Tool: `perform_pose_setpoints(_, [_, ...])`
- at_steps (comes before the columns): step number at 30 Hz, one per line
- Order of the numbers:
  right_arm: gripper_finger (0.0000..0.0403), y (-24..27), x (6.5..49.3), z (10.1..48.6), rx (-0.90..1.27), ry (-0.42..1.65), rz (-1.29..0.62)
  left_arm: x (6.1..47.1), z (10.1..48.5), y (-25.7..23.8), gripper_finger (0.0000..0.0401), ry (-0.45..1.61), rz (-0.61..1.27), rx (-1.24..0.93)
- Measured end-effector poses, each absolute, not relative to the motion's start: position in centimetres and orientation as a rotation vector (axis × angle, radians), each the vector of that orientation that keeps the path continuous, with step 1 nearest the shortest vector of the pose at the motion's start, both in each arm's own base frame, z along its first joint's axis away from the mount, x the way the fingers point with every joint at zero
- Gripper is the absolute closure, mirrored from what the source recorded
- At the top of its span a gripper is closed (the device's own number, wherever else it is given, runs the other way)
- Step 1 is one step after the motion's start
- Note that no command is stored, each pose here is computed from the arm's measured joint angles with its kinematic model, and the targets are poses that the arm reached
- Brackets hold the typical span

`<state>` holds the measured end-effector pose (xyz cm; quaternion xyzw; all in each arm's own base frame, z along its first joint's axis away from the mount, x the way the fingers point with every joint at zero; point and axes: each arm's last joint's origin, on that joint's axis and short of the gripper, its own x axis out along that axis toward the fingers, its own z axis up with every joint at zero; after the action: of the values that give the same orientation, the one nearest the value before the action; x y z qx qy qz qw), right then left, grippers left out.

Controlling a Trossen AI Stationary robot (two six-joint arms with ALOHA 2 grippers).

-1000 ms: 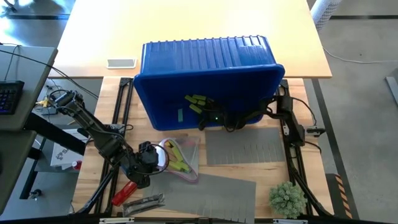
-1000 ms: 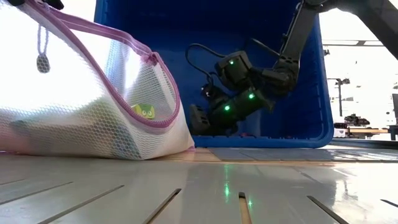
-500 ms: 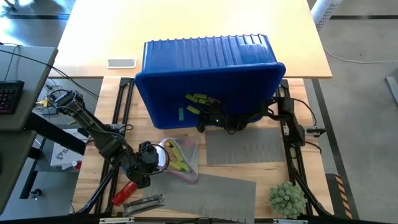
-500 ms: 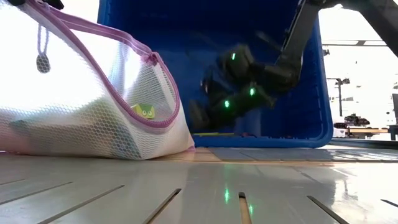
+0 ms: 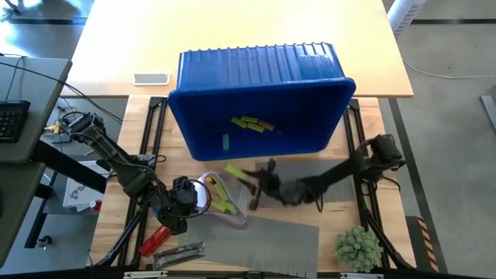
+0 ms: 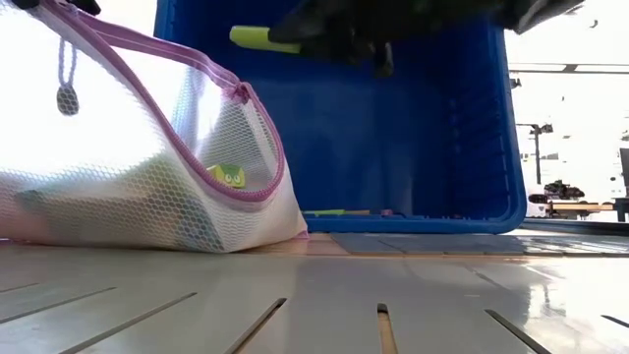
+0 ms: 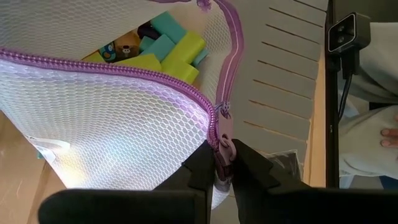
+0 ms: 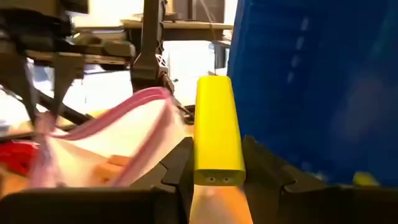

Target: Sort blocks

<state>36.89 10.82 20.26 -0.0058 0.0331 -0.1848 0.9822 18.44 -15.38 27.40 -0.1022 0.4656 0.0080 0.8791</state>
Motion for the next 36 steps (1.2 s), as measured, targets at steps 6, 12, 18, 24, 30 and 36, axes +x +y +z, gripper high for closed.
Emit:
perform_pose_setpoints(6, [0.0316,17.7,37.8,19.6,0.08,0.028,-0.395,18.4,27.4,-15.4,0.0377,0.97,0.016,-0.213])
perform_pose_setpoints(12, [0.0316,21.2,40.7,18.2,0.121,0.071,-0.401,18.4,27.4,-15.4,0.0377,0.971,0.016,-0.213])
perform_pose_setpoints(18, [0.0316,20.8,43.5,17.3,0.183,0.162,-0.527,18.4,27.4,-15.4,0.0377,0.97,0.016,-0.213])
perform_pose_setpoints(24, [0.0312,17.3,46.1,17.9,0.299,0.204,-0.549,18.4,27.4,-15.4,0.0377,0.97,0.017,-0.212])
perform_pose_setpoints(30, [0.0178,16.6,46.5,19.1,0.287,0.257,-0.434,18.5,27.4,-15.4,0.0377,0.969,0.018,-0.213])
perform_pose_setpoints(36, [0.0112,16.9,44.0,22.0,0.177,0.385,-0.459,18.5,27.4,-15.4,0.0377,0.97,0.015,-0.215])
